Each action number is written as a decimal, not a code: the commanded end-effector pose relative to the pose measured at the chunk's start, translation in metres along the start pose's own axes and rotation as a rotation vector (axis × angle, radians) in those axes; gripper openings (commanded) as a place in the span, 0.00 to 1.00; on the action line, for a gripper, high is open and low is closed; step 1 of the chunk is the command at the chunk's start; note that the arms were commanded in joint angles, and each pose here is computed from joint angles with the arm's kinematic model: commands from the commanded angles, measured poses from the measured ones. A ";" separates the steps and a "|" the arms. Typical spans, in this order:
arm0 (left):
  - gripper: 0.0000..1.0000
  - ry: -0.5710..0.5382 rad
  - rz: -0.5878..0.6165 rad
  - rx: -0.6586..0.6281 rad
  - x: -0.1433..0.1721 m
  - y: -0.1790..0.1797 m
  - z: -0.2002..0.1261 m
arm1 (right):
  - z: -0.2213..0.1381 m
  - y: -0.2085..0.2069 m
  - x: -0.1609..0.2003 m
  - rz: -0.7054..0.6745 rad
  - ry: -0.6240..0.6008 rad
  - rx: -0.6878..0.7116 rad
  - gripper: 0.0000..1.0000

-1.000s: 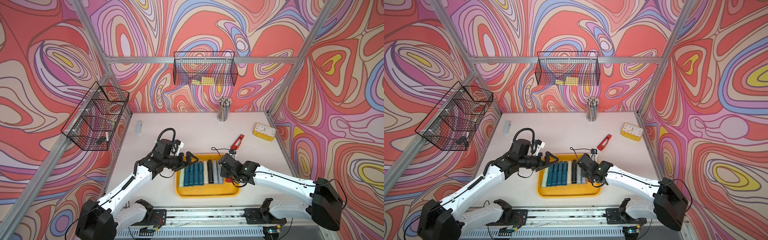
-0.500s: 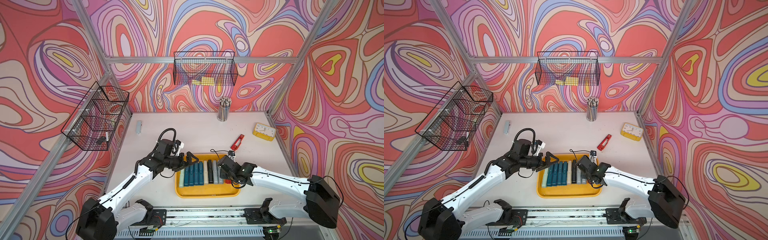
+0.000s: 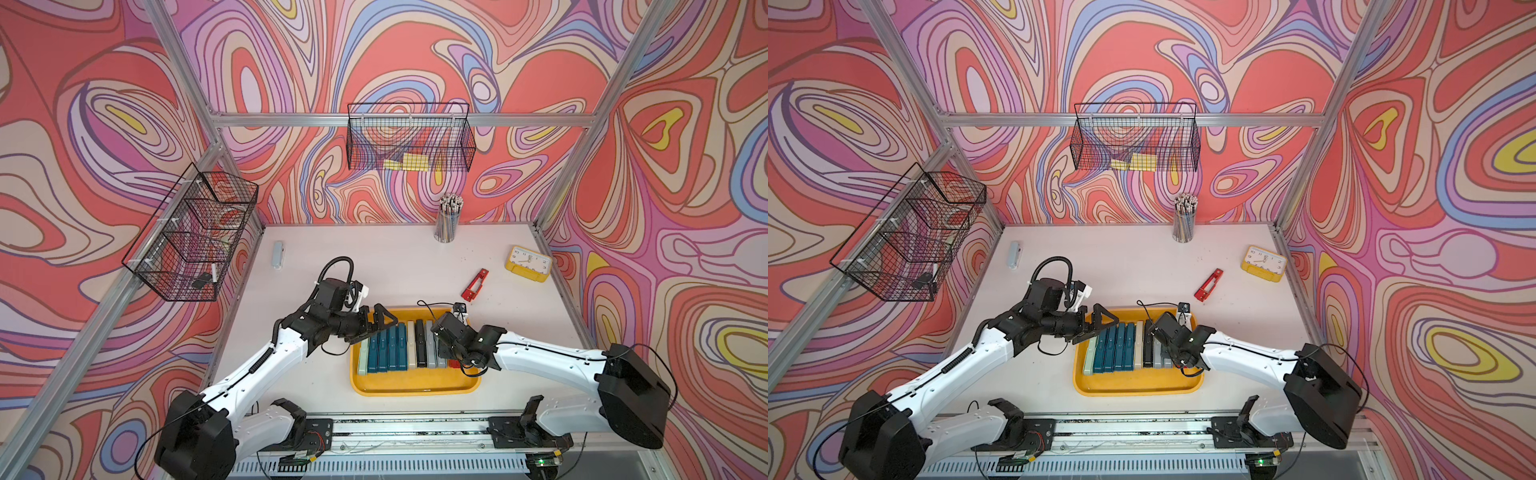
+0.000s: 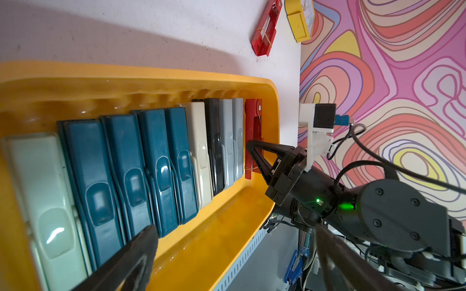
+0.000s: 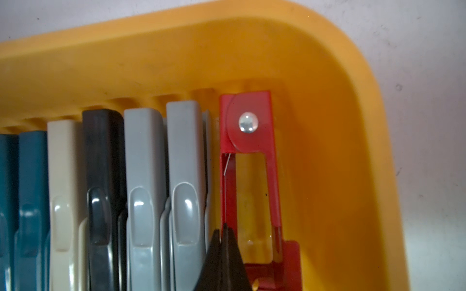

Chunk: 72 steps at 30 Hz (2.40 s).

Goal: Put the pruning pliers into the storage box
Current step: Place the pruning pliers in the storage box.

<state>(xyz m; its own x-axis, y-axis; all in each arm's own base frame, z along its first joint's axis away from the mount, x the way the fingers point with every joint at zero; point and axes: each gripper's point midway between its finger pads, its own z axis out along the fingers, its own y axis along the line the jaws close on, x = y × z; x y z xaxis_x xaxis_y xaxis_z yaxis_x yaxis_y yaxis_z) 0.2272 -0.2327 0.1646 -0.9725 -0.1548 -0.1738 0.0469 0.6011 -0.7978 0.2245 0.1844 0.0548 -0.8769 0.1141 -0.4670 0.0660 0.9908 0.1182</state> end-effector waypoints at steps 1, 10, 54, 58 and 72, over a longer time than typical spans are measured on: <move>0.99 -0.007 0.009 0.002 -0.005 -0.008 0.000 | 0.005 -0.003 -0.001 -0.012 -0.024 0.018 0.00; 0.99 -0.006 0.008 -0.005 -0.004 -0.007 0.000 | 0.014 -0.005 0.005 -0.014 -0.010 0.036 0.00; 0.99 -0.003 0.004 -0.009 -0.003 -0.004 0.004 | 0.021 -0.006 0.002 -0.011 -0.023 0.068 0.20; 0.99 -0.005 0.006 -0.006 -0.003 -0.005 0.004 | 0.017 -0.007 0.000 -0.010 -0.032 0.070 0.20; 0.99 -0.005 0.008 -0.005 -0.003 -0.007 0.004 | -0.002 -0.001 -0.014 -0.002 -0.064 0.039 0.20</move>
<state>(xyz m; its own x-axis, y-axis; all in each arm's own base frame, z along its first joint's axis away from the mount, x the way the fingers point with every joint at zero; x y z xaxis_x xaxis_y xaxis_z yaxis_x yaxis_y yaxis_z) 0.2267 -0.2366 0.1582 -0.9758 -0.1461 -0.1629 0.0394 0.6147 -0.7877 0.2311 0.1791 0.0462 -0.8635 0.1074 -0.4928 0.0834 0.9940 0.0705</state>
